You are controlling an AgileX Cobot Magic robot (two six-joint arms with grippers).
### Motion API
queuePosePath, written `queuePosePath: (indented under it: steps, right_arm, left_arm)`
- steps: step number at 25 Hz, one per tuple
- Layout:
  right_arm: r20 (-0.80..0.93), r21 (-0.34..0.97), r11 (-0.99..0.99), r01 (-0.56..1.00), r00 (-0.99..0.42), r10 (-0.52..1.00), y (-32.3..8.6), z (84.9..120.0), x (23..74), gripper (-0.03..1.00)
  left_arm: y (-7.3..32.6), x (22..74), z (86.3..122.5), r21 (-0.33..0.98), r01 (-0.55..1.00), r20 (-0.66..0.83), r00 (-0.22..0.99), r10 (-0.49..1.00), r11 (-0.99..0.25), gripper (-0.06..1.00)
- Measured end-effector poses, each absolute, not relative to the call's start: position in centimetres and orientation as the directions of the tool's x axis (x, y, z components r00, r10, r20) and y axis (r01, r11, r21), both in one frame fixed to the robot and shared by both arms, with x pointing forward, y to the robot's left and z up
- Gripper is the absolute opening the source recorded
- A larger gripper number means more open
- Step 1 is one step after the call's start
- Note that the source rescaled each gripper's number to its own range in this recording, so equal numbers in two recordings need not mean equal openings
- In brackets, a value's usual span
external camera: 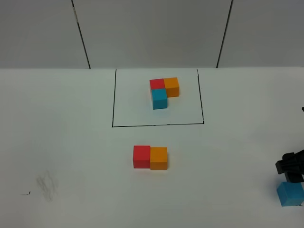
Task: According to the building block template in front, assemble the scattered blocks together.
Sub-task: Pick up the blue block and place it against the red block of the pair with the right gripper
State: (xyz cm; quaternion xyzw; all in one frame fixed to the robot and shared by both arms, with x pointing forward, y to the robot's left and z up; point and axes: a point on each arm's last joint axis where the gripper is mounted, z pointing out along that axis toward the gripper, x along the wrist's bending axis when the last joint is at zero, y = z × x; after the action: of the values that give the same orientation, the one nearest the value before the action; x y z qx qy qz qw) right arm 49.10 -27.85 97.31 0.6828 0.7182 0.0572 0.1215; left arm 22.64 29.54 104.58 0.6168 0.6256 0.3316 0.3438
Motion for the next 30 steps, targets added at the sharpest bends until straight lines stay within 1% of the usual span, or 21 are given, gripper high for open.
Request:
queuePosePath:
  steps: [3, 7, 18, 30]
  right_arm:
    - [-0.091, 0.231, 0.065, 0.971, -0.045, 0.995, -27.8, 97.0, 49.1, 0.59]
    - [-0.085, 0.177, 0.065, 0.982, -0.051, 0.995, -27.7, 95.5, 49.0, 0.59]
    - [-0.058, 0.122, 0.076, 0.990, -0.070, 0.996, -27.4, 91.5, 49.1, 0.59]
    - [-0.050, 0.166, 0.080, 0.983, -0.072, 0.996, -27.3, 91.0, 49.6, 0.59]
  left_arm:
    - [29.5, 22.6, 104.6, 0.839, 0.544, -0.021, -0.003, 1.000, 0.019, 0.79]
    - [29.5, 22.6, 104.6, 0.839, 0.544, -0.021, -0.003, 1.000, 0.019, 0.79]
    - [29.5, 22.6, 104.6, 0.839, 0.544, -0.021, -0.003, 1.000, 0.019, 0.79]
    - [29.5, 22.6, 104.6, 0.839, 0.544, -0.021, -0.003, 1.000, 0.019, 0.79]
